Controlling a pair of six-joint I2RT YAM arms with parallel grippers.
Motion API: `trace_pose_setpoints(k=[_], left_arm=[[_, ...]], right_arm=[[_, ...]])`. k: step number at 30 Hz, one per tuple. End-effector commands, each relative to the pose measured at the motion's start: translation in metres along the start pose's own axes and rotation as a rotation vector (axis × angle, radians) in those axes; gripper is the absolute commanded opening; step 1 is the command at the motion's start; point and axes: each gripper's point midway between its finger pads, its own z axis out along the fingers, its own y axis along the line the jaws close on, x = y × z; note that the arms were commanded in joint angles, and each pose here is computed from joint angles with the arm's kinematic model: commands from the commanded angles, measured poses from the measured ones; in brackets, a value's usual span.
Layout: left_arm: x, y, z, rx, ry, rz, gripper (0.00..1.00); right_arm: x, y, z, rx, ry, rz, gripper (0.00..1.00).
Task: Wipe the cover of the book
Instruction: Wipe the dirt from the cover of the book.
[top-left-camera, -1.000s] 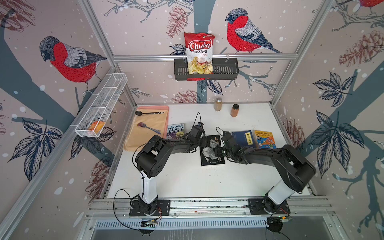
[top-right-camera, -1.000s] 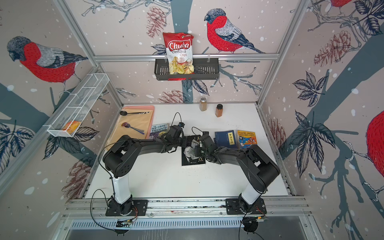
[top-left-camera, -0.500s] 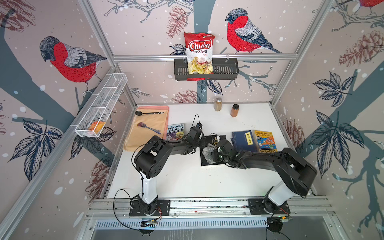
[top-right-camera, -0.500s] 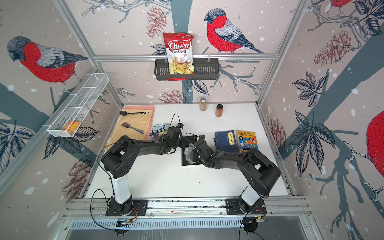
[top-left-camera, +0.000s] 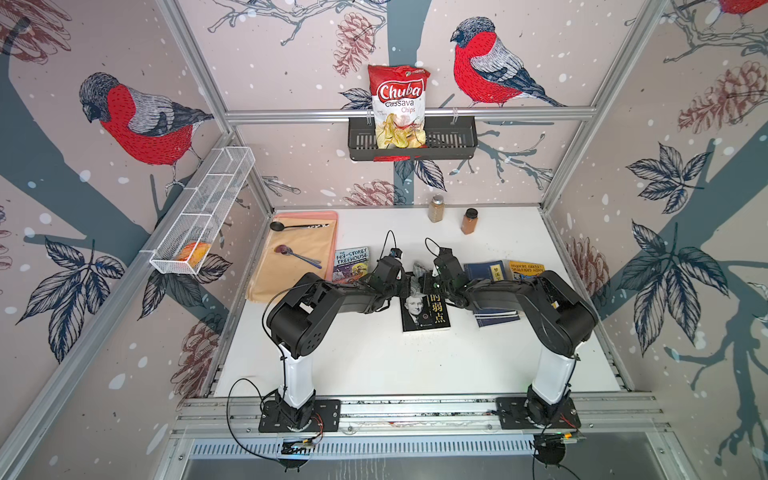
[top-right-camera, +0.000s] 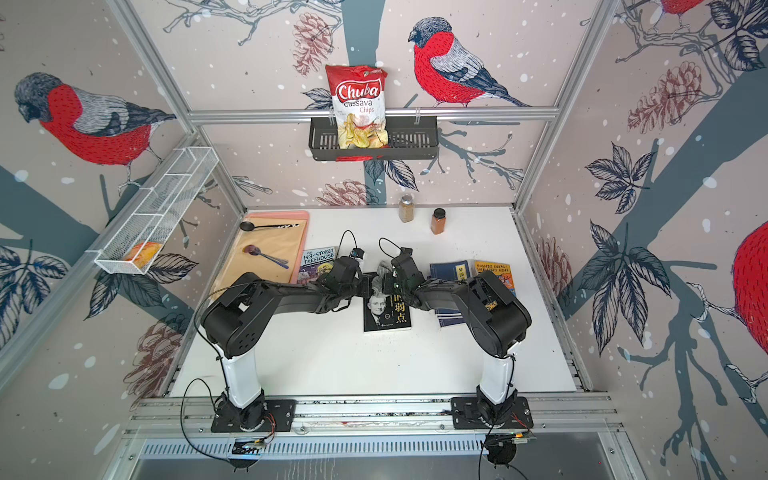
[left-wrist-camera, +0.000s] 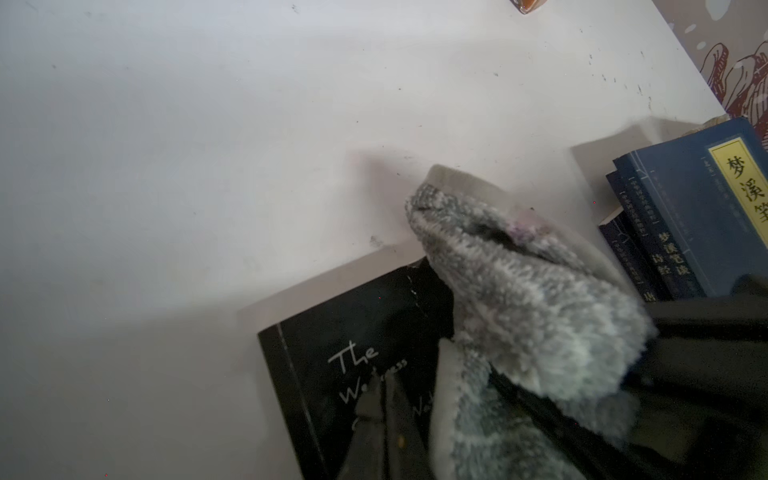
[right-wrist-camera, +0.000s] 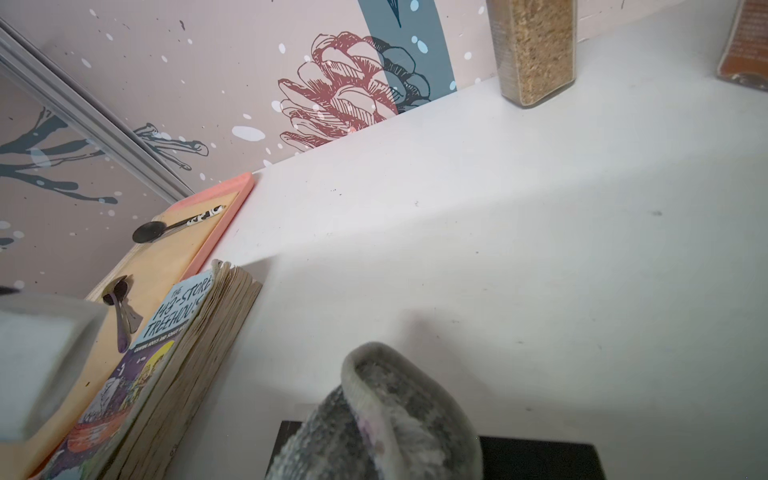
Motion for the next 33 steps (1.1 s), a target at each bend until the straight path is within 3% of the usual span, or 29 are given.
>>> trace_pose_setpoints(k=[1, 5, 7, 10, 16, 19, 28, 30, 33], left_arm=[[0.065, 0.027, -0.005, -0.085, 0.247, -0.032, 0.07], [0.065, 0.028, -0.001, -0.085, 0.257, -0.020, 0.07], [0.063, 0.027, 0.000, -0.084, 0.256, -0.014, 0.07], [0.060, 0.027, -0.001, -0.081, 0.251, -0.013, 0.07], [0.059, 0.024, -0.005, -0.064, 0.234, -0.028, 0.07], [0.060, 0.024, -0.006, -0.062, 0.234, -0.030, 0.07], [0.059, 0.023, -0.009, -0.043, 0.234, -0.016, 0.05], [0.060, 0.024, -0.009, -0.045, 0.238, -0.012, 0.05], [0.062, 0.026, -0.008, -0.044, 0.241, -0.018, 0.05]], right_arm=[[0.112, -0.044, -0.033, 0.203, 0.328, -0.027, 0.03], [0.164, -0.043, -0.065, 0.219, 0.400, -0.014, 0.05], [0.169, -0.043, -0.068, 0.207, 0.394, 0.001, 0.05], [0.151, -0.048, -0.054, 0.186, 0.359, 0.031, 0.06], [0.076, -0.056, 0.007, 0.156, 0.299, 0.031, 0.03], [0.065, -0.048, 0.011, 0.147, 0.302, 0.011, 0.03], [0.175, -0.054, -0.078, 0.214, 0.413, 0.068, 0.07], [0.181, -0.049, -0.084, 0.189, 0.414, 0.082, 0.08], [0.159, -0.054, -0.068, 0.172, 0.364, 0.104, 0.08]])
